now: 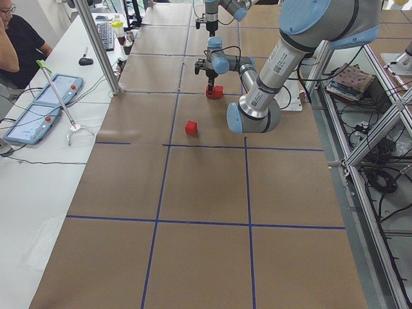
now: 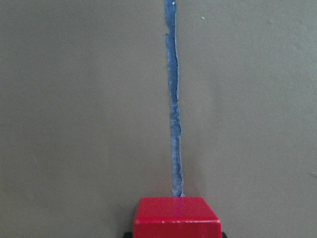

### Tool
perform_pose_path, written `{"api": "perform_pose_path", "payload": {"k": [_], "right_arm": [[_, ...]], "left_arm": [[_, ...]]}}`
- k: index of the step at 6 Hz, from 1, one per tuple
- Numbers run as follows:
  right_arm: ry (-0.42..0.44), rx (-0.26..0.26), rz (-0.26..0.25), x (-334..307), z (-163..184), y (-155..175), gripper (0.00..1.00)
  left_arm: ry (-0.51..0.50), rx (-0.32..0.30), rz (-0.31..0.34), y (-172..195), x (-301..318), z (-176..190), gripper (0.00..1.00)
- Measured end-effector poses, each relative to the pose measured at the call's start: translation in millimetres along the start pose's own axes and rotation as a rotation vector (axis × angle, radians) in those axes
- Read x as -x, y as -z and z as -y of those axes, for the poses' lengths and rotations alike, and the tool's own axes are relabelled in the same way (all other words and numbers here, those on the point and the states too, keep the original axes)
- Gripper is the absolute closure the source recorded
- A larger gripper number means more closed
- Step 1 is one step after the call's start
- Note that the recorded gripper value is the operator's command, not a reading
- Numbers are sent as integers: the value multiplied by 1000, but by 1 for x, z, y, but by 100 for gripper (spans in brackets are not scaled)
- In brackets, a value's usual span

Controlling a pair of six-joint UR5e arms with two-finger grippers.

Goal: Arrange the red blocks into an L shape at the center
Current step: 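Lower the cube against the placed cube and open the left gripper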

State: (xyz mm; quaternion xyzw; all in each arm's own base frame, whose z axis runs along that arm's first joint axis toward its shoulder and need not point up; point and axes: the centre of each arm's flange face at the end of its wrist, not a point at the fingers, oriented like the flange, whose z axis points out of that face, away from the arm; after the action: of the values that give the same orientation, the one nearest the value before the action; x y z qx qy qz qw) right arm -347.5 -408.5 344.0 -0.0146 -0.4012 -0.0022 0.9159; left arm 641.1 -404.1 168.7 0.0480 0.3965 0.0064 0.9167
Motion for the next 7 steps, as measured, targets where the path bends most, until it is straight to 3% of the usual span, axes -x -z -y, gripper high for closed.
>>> {"api": "perform_pose_path", "payload": {"k": [1, 2, 3, 4, 7], "right_arm": [[0, 0, -1, 0, 0, 0, 0], [0, 0, -1, 0, 0, 0, 0], [0, 0, 0, 0, 0, 0, 0], [0, 0, 0, 0, 0, 0, 0], [0, 0, 0, 0, 0, 0, 0]], "left_arm": [[0, 0, 0, 0, 0, 0, 82], [-1, 1, 0, 0, 0, -1, 60], [-3, 1, 0, 0, 0, -1, 21], [-6, 0, -3, 0, -1, -1, 0], [-14, -7, -21, 3, -3, -1, 0]]}}
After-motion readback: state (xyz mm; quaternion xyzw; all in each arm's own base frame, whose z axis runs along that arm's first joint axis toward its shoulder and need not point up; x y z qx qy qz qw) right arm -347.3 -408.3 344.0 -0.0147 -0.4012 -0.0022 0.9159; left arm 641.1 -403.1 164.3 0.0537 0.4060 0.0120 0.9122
